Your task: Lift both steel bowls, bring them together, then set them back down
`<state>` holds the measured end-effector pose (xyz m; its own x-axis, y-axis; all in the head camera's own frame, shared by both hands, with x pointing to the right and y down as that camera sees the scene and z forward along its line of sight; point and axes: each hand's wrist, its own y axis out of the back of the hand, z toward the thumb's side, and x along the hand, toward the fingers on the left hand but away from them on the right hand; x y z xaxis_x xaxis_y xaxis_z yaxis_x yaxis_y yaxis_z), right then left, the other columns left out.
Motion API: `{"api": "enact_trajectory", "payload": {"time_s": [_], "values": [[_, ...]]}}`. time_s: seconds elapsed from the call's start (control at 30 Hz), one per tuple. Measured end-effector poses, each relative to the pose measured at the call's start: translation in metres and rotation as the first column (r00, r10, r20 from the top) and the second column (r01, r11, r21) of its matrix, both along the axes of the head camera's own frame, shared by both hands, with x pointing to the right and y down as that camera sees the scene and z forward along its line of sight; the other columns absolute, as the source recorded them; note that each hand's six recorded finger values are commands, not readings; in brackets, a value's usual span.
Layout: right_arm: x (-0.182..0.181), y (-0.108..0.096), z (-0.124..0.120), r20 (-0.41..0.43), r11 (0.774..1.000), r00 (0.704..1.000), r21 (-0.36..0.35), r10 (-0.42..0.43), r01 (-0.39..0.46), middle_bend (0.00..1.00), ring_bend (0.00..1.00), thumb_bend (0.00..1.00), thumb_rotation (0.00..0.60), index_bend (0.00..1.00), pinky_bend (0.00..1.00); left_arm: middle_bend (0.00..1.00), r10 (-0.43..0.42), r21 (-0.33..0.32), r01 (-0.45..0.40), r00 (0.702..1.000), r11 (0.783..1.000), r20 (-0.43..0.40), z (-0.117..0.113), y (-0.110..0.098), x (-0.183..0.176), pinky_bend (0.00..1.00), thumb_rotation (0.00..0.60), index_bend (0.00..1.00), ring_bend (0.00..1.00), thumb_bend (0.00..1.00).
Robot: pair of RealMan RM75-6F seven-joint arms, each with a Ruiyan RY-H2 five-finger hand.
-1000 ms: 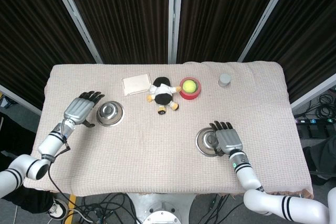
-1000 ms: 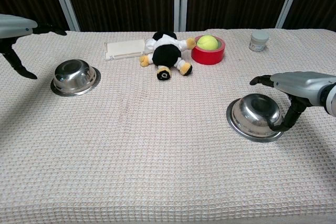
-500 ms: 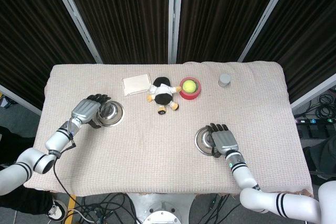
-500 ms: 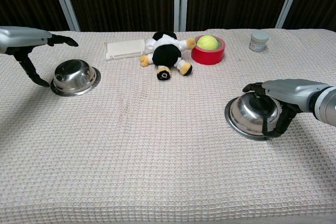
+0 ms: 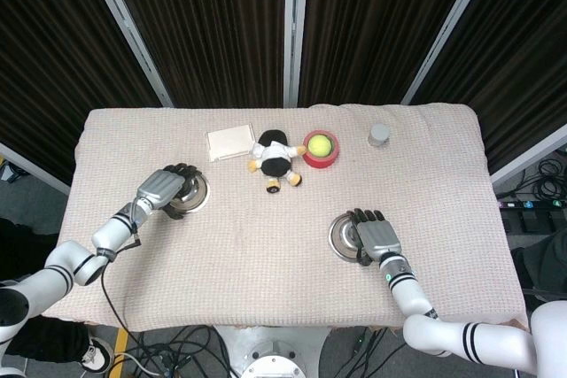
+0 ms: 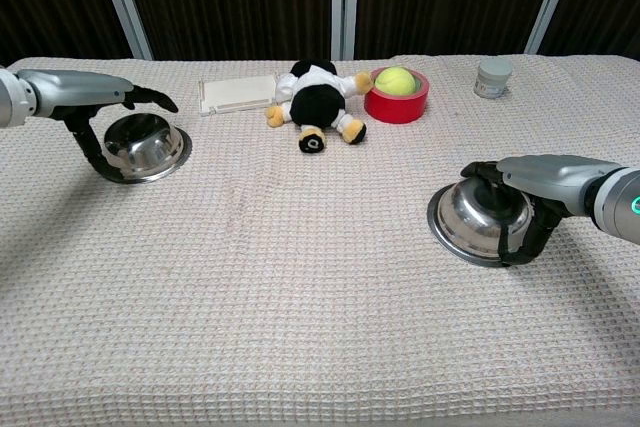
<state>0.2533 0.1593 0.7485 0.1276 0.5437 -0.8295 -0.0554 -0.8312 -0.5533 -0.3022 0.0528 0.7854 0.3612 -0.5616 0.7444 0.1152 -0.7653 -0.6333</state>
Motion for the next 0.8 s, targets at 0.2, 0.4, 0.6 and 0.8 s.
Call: {"api": "enact_trajectory", "payload": {"time_s": [0.2, 0.4, 0.6, 0.8], "values": [[-0.0039, -0.0028, 0.0003, 0.013, 1.0, 1.0, 0.006, -0.012, 0.012, 0.03, 0.0, 0.12, 0.6, 0.0, 0.14, 0.15, -0.015, -0.017, 0.015, 1.0, 1.0, 0.001, 0.0062, -0.0002, -0.0012, 0.24, 0.6, 0.17, 0.08, 0.07], [-0.0048, -0.004, -0.0003, 0.018, 1.0, 1.0, 0.021, -0.013, 0.013, 0.16, 0.06, 0.14, 0.6, 0.09, 0.22, 0.24, -0.023, -0.029, 0.023, 1.0, 0.999, 0.002, 0.0099, 0.0003, -0.0021, 0.33, 0.6, 0.26, 0.18, 0.14], [-0.003, -0.0059, -0.0018, 0.02, 0.999, 1.0, 0.045, -0.004, 0.003, 0.23, 0.13, 0.16, 0.6, 0.21, 0.27, 0.29, -0.028, -0.015, 0.028, 1.0, 1.0, -0.003, 0.0105, 0.0004, -0.003, 0.4, 0.6, 0.29, 0.24, 0.16], [0.0004, -0.0095, -0.0075, 0.037, 0.997, 0.999, 0.076, 0.014, -0.017, 0.29, 0.19, 0.17, 0.6, 0.29, 0.31, 0.32, -0.046, 0.017, 0.046, 0.998, 0.999, -0.037, 0.004, -0.003, -0.003, 0.44, 0.6, 0.32, 0.28, 0.17]]}}
